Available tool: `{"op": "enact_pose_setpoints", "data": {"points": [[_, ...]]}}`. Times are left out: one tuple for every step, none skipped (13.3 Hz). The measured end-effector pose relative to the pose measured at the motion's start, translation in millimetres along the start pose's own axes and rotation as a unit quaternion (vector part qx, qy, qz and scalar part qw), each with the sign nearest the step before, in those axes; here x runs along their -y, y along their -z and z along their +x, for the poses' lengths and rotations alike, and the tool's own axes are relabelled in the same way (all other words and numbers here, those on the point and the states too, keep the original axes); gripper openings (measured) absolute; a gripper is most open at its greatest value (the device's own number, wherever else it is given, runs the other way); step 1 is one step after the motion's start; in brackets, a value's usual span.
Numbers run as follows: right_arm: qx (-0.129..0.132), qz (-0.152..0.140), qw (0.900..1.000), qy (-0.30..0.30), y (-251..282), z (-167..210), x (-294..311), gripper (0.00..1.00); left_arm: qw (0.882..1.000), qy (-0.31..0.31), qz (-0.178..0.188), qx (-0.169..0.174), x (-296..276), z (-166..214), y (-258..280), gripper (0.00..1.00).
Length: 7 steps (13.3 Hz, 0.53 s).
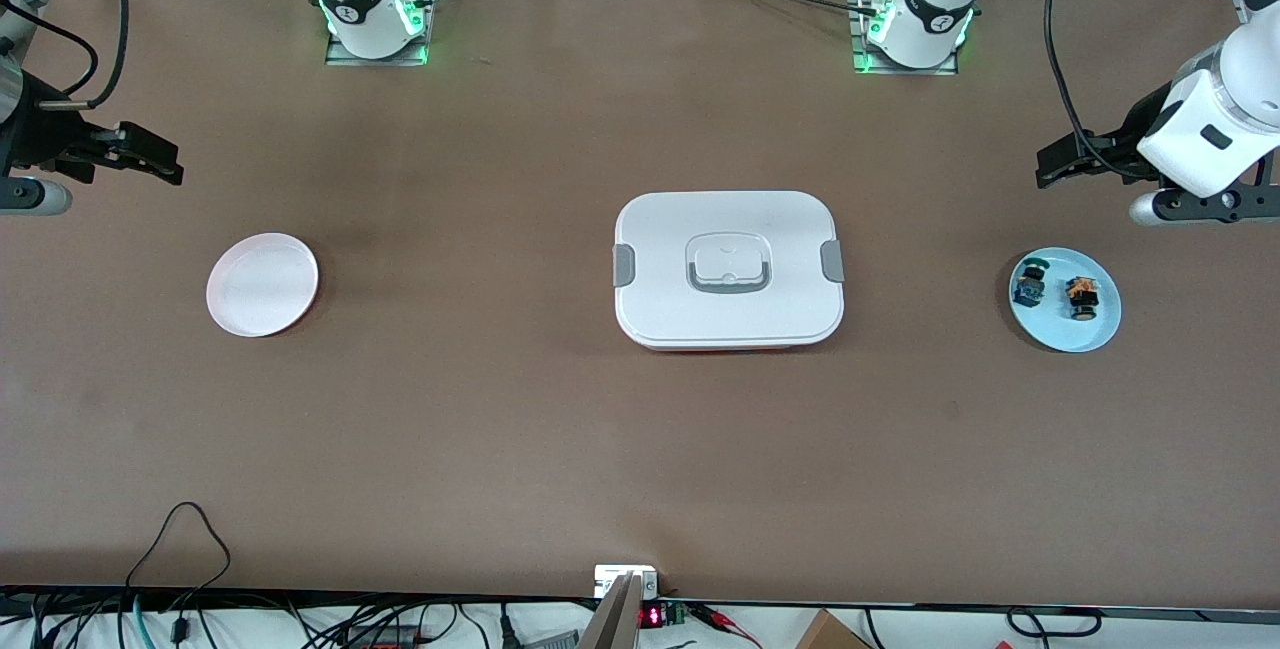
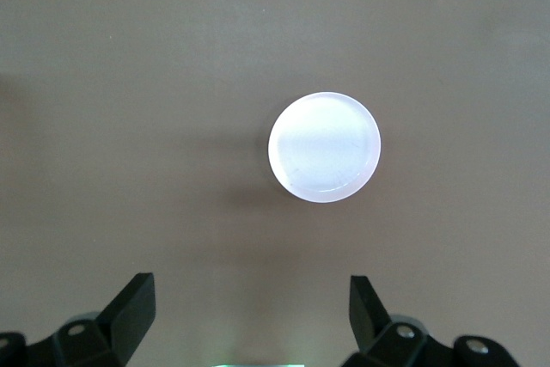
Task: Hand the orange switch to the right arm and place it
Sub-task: 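Move the left gripper toward the light-blue plate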
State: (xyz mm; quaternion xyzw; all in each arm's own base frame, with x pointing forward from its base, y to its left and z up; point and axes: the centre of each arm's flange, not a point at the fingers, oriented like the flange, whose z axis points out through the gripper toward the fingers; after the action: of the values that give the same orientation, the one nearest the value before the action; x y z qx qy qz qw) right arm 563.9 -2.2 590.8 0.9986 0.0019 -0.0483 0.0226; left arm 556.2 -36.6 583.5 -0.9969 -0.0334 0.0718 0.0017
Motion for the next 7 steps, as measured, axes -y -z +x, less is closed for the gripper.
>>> {"op": "enact_pose_setpoints", "data": {"points": [[0.0,0.002,1.0,0.0,0.0,0.0,0.5,1.0,1.0,0.0,0.0,0.0,0.5,0.1,0.0,1.0],[0.0,0.008,1.0,0.0,0.4,0.0,1.7,1.0,1.0,0.001,0.0,0.0,1.1,0.1,0.0,1.0],[-0.001,0.011,1.0,0.0,1.1,-0.1,2.5,1.0,1.0,0.002,0.0,0.0,1.7,0.2,0.0,1.0],[-0.002,0.013,1.0,0.0,2.3,-0.7,2.8,1.0,1.0,0.002,0.0,0.0,2.2,0.3,0.1,1.0],[-0.003,0.014,1.0,0.0,3.6,-1.5,2.8,1.0,1.0,0.002,0.0,0.0,2.5,0.3,0.1,1.0],[-0.004,0.014,1.0,0.0,4.8,-2.2,2.7,1.0,1.0,0.002,0.0,-0.001,2.7,0.4,0.8,1.0],[-0.005,0.014,1.0,0.0,5.6,-2.7,2.6,1.0,1.0,0.003,-0.001,-0.003,2.8,0.5,2.4,1.0]]}}
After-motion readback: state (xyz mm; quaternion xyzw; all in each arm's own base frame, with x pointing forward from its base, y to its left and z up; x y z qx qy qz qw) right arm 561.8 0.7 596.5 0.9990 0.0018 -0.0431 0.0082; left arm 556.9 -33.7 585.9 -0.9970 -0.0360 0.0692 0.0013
